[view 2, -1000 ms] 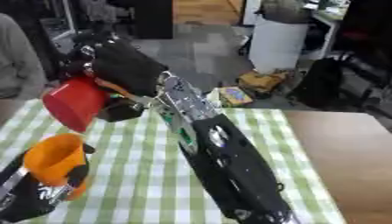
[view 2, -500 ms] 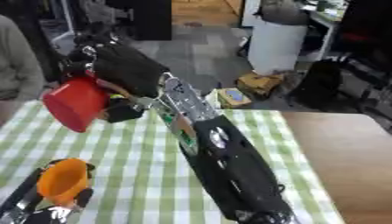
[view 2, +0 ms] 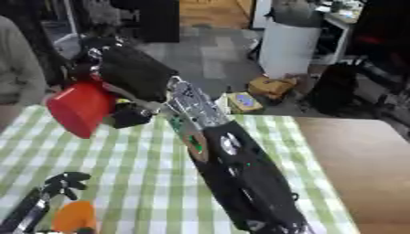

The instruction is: Pour the contents of one cup into another cup.

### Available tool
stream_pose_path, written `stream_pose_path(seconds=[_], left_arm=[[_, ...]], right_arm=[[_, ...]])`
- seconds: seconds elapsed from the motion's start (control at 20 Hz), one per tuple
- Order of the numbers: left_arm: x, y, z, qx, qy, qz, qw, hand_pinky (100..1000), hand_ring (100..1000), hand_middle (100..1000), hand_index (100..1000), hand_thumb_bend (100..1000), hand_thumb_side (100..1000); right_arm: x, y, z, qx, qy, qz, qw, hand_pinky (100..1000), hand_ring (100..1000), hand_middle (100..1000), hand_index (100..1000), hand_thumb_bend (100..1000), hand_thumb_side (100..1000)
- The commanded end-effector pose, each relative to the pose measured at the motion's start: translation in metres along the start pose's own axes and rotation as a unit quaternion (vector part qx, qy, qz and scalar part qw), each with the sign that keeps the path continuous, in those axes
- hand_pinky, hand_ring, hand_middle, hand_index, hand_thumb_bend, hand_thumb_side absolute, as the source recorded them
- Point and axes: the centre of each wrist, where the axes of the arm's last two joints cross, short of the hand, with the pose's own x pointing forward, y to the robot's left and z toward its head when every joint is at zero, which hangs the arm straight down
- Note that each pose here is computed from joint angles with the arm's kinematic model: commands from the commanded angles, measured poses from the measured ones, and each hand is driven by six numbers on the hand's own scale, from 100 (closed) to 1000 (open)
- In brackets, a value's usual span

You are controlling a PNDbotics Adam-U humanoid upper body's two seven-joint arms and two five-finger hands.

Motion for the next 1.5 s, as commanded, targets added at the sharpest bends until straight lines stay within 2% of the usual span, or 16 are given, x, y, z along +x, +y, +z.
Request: stream_pose_path(seconds=[0.05, 0.25, 0.35, 0.45, 0.6, 0.75, 1.0, 1.05, 1.1, 1.25, 1.35, 1.45, 1.5], left_arm=[[-0.002, 0.009, -0.001, 0.017, -0.001, -0.003, 1.000, 607, 748, 836, 927, 962, 861], [0.002, 0.011, 0.001, 0.026, 0.002, 0.021, 0.999, 610, 751, 847, 939, 953, 927], [0.005, 0.013, 0.003, 0.025, 0.000, 0.034, 0.999, 611, 752, 848, 940, 944, 934], [0.008, 0.013, 0.005, 0.022, -0.003, 0.044, 0.999, 612, 753, 852, 942, 906, 934], [0.013, 0.012, 0.009, 0.022, -0.004, 0.058, 0.998, 610, 753, 855, 945, 874, 932], [0.017, 0.015, 0.011, 0.030, -0.001, 0.073, 0.997, 609, 752, 857, 943, 867, 937], [0.021, 0.024, 0.013, 0.054, 0.007, 0.097, 0.994, 606, 751, 860, 943, 876, 981], [0.022, 0.026, 0.013, 0.059, 0.008, 0.102, 0.993, 606, 751, 860, 943, 875, 989], [0.023, 0.028, 0.013, 0.063, 0.010, 0.106, 0.992, 605, 751, 861, 944, 877, 1000], [0.024, 0.033, 0.010, 0.081, 0.014, 0.122, 0.989, 603, 750, 861, 942, 870, 1000], [0.026, 0.036, 0.008, 0.088, 0.015, 0.129, 0.988, 604, 750, 861, 940, 830, 1000], [0.027, 0.039, 0.006, 0.092, 0.014, 0.132, 0.987, 605, 751, 862, 940, 794, 1000], [0.027, 0.040, 0.006, 0.093, 0.016, 0.133, 0.987, 605, 751, 862, 940, 763, 1000]], right_arm=[[-0.007, -0.010, 0.002, -0.016, 0.012, 0.003, 1.000, 854, 603, 201, 571, 100, 100], [-0.015, 0.003, 0.022, -0.035, 0.075, -0.049, 0.995, 831, 550, 180, 564, 100, 100], [-0.020, 0.012, 0.037, -0.049, 0.120, -0.090, 0.988, 821, 534, 177, 567, 100, 100], [-0.025, 0.023, 0.055, -0.060, 0.172, -0.137, 0.974, 806, 512, 177, 567, 100, 100], [-0.030, 0.039, 0.085, -0.071, 0.248, -0.197, 0.946, 789, 495, 180, 569, 100, 100], [-0.031, 0.055, 0.116, -0.072, 0.322, -0.231, 0.915, 771, 484, 182, 568, 100, 113], [-0.019, 0.098, 0.174, -0.068, 0.459, -0.274, 0.842, 722, 465, 170, 554, 100, 139], [-0.015, 0.104, 0.180, -0.059, 0.470, -0.275, 0.837, 722, 467, 170, 555, 100, 134], [-0.012, 0.110, 0.183, -0.045, 0.470, -0.272, 0.839, 722, 477, 180, 562, 100, 132], [0.006, 0.128, 0.178, 0.009, 0.419, -0.280, 0.864, 729, 500, 209, 580, 100, 175], [0.014, 0.133, 0.170, 0.026, 0.371, -0.294, 0.880, 751, 530, 257, 612, 100, 291], [0.019, 0.133, 0.162, 0.032, 0.325, -0.307, 0.894, 785, 580, 359, 661, 339, 445], [0.020, 0.132, 0.159, 0.034, 0.307, -0.314, 0.898, 819, 634, 467, 740, 528, 542]])
